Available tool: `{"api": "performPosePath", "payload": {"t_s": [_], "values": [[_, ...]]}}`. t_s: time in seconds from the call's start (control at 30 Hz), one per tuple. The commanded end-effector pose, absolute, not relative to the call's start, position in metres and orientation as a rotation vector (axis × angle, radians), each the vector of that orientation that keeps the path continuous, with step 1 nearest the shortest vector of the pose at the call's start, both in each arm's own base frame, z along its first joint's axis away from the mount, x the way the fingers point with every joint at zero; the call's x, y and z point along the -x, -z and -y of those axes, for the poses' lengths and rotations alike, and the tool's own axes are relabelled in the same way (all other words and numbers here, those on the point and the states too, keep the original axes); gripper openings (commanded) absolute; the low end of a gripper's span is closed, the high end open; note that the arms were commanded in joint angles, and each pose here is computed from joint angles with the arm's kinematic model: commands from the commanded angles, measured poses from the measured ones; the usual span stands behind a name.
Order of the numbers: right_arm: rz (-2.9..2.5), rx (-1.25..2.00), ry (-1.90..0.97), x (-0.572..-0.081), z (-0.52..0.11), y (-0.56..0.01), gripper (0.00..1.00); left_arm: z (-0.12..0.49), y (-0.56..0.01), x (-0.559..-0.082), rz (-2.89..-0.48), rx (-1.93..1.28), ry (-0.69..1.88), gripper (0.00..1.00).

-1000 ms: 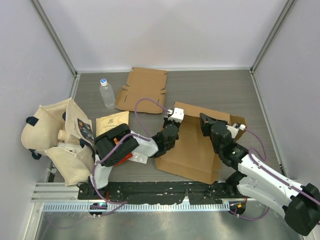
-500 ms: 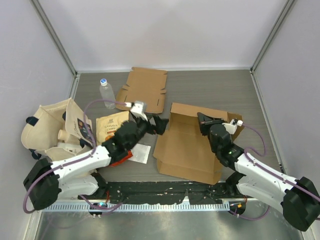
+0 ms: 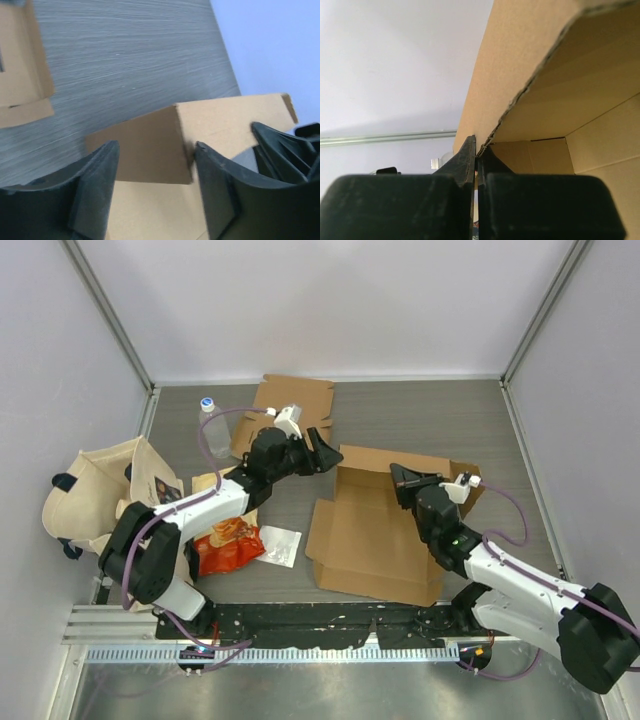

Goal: Fold the paper box

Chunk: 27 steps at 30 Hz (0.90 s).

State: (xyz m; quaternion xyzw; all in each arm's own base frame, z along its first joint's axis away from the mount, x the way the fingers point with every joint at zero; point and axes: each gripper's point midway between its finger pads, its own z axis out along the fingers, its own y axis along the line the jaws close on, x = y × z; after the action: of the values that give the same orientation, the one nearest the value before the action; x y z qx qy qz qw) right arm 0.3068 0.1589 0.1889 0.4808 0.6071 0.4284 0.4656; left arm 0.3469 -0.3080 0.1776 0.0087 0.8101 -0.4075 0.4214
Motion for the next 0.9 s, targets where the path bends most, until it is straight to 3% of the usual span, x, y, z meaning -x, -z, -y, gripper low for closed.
{"api": "performPosePath", "payload": {"t_s": [0.0, 0.07, 0.13, 0.17, 0.23, 0.3, 0.33, 0.43, 0.57, 0.6, 0.73, 0.87], "values": [[-1.593, -1.104, -1.008, -0.306, -0.170, -0.175, 0.01, 0.322, -0.189, -0.344, -1.999, -0.083, 1.115, 0.59], [-1.610, -1.081, -1.022, -0.308, -0.176, -0.176, 0.01, 0.314, -0.178, -0.342, -2.014, -0.070, 1.069, 0.50], [-1.647, -1.032, -1.007, -0.308, -0.181, -0.177, 0.01, 0.306, -0.172, -0.339, -2.029, -0.088, 1.017, 0.51], [-1.666, -0.998, -1.001, -0.309, -0.183, -0.178, 0.03, 0.302, -0.182, -0.338, -2.006, -0.098, 1.003, 0.62], [-1.755, -0.863, -0.968, -0.306, -0.190, -0.180, 0.07, 0.294, -0.187, -0.335, -2.003, -0.172, 0.927, 0.73], [-1.829, -0.759, -0.928, -0.303, -0.187, -0.178, 0.26, 0.282, -0.199, -0.336, -1.975, -0.208, 0.835, 0.78], [-1.874, -0.637, -0.917, -0.299, -0.192, -0.183, 0.52, 0.278, -0.201, -0.334, -1.980, -0.224, 0.805, 0.79], [-2.024, -0.441, -0.795, -0.286, -0.179, -0.184, 0.84, 0.274, -0.211, -0.328, -1.937, -0.285, 0.785, 0.79], [-2.264, -0.190, -0.653, -0.243, -0.162, -0.188, 0.87, 0.275, -0.213, -0.329, -1.929, -0.300, 0.751, 0.80], [-2.257, -0.244, -0.495, -0.233, -0.131, -0.193, 0.87, 0.276, -0.214, -0.330, -1.930, -0.297, 0.756, 0.80], [-2.080, -0.379, -0.328, -0.226, -0.081, -0.245, 0.91, 0.285, -0.219, -0.313, -1.839, -0.301, 0.809, 0.69], [-2.123, -0.466, -0.200, -0.229, -0.062, -0.224, 0.90, 0.279, -0.198, -0.297, -1.817, -0.328, 0.672, 0.75]]}}
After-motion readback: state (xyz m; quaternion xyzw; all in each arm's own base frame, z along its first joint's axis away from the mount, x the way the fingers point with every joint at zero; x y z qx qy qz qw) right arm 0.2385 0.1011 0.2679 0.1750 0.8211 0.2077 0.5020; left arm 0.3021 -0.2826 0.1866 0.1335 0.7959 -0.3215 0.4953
